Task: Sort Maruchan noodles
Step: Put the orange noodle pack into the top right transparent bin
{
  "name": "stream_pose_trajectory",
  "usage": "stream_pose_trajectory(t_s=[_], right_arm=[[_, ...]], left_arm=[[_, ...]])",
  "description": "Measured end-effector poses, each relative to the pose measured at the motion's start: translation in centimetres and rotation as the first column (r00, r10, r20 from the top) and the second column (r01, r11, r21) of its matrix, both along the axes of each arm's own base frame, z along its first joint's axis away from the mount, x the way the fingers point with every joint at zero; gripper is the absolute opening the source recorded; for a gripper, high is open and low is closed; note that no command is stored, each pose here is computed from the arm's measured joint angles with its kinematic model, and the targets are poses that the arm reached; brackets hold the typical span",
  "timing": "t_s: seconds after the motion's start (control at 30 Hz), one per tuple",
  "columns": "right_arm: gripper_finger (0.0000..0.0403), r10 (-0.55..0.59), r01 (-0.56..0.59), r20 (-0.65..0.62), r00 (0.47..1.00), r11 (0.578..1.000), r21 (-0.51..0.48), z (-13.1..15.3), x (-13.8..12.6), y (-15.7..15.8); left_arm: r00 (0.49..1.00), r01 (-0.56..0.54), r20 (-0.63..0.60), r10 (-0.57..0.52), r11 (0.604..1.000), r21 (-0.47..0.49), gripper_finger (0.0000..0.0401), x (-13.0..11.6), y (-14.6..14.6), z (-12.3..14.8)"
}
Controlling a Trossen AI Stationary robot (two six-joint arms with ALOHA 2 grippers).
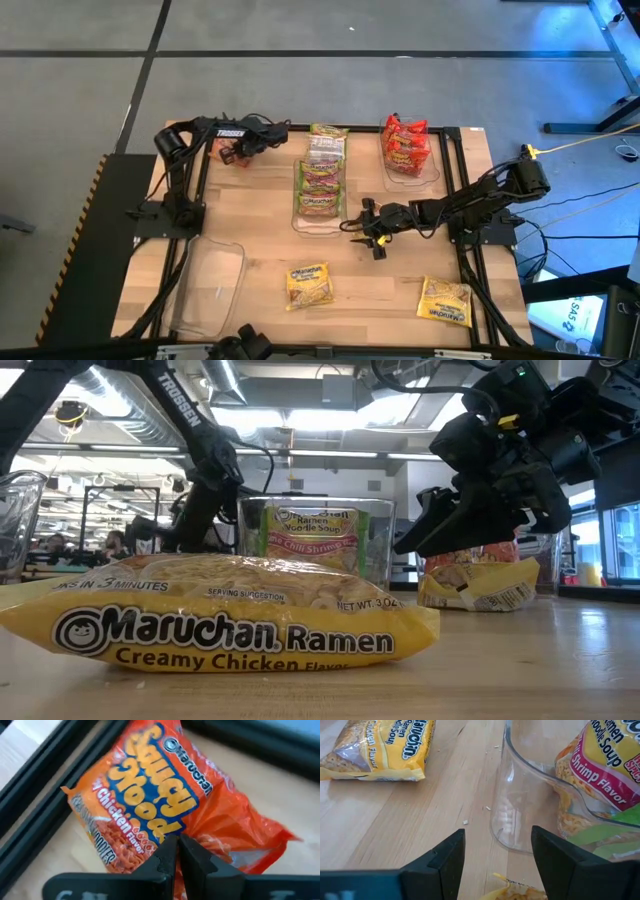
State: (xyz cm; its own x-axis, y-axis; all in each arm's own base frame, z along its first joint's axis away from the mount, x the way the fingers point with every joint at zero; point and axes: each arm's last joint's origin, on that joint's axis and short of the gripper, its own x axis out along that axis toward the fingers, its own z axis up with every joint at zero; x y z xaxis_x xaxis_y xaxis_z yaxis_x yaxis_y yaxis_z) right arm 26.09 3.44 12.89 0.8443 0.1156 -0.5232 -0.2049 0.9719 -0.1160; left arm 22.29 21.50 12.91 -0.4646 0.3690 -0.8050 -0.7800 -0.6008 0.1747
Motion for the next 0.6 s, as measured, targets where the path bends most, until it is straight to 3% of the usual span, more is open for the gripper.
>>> stream_pose_trajectory(t_s=[0.4, 0.6], right_arm=[[0.0199, 0.007, -0.007, -0.002, 1.0, 1.0, 0.004, 0.0, 0.0, 0.0], [0.0199, 0.006, -0.006, -0.002, 1.0, 1.0, 0.005, 0.0, 0.0, 0.0]], left_arm=[[0.981, 0.19, 0.006, -0.194, 0.951, -0.243, 0.0016, 2.0, -4.0, 0.1], [0.975, 0.213, 0.007, -0.223, 0.923, -0.32, 0.0016, 3.1, -7.3, 0.2]])
